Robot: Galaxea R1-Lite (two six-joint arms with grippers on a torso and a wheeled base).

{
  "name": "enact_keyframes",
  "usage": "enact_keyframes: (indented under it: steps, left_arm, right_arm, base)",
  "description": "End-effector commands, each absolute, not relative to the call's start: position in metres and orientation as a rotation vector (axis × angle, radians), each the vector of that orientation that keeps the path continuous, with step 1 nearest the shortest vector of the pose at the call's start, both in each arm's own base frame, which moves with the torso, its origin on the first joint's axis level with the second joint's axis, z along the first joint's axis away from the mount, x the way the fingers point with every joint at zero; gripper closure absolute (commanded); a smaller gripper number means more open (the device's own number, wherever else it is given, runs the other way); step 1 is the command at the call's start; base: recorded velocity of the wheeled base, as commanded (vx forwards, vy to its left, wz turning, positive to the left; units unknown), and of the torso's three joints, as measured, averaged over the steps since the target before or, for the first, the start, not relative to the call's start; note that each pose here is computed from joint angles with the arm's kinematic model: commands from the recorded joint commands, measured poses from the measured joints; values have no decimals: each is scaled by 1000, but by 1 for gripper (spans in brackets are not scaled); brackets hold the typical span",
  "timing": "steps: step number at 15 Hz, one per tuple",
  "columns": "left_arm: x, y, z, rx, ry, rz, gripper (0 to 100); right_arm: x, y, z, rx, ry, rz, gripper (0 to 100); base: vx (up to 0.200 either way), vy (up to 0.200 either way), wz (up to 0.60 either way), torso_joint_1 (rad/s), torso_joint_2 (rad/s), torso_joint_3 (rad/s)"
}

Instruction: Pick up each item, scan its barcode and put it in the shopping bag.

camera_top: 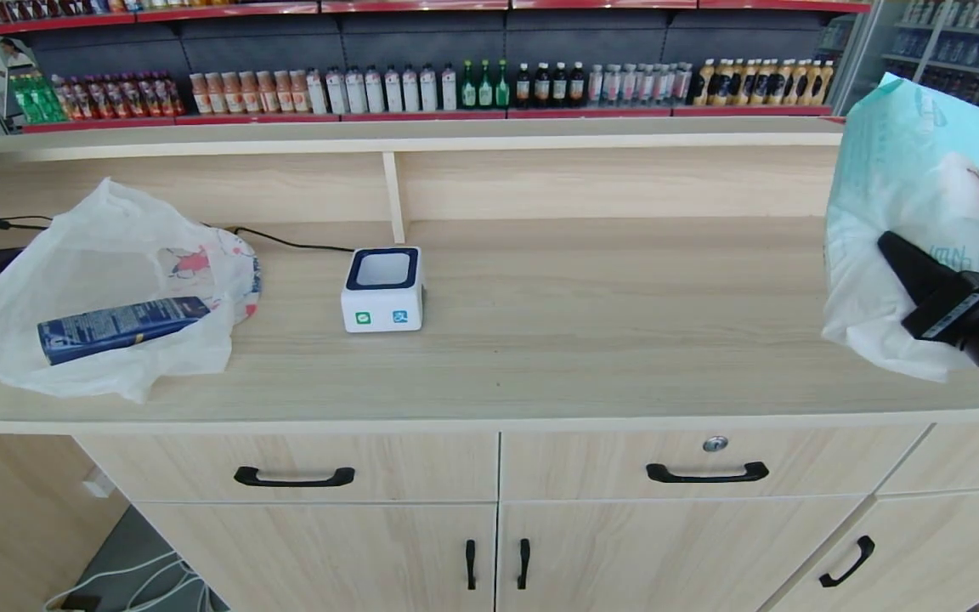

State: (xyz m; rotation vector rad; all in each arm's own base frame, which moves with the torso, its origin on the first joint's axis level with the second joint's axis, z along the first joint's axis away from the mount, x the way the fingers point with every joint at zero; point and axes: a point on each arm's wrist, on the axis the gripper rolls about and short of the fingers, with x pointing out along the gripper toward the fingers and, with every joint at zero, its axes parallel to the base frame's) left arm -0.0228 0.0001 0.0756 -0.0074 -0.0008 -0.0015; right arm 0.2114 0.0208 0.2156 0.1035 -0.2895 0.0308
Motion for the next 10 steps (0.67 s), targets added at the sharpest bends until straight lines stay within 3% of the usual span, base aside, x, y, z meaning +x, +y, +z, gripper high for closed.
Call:
enact_keyframes:
  steps: [1,5,10]
  left_arm:
    - [-23,0,76,-8,-2,0,0]
    - [-23,0,76,-9,-2,0,0]
    - [-23,0,76,-11,-2,0,0]
  right_arm:
    - [210,22,209,69,-280,33,100]
    - [220,22,208,37,-296,32,100]
    - [211,21,202,36,-282,35,100]
  base:
    - [0,0,0,0,0,0]
    - [0,0,0,0,0,0]
    - [0,200,0,2,1,1]
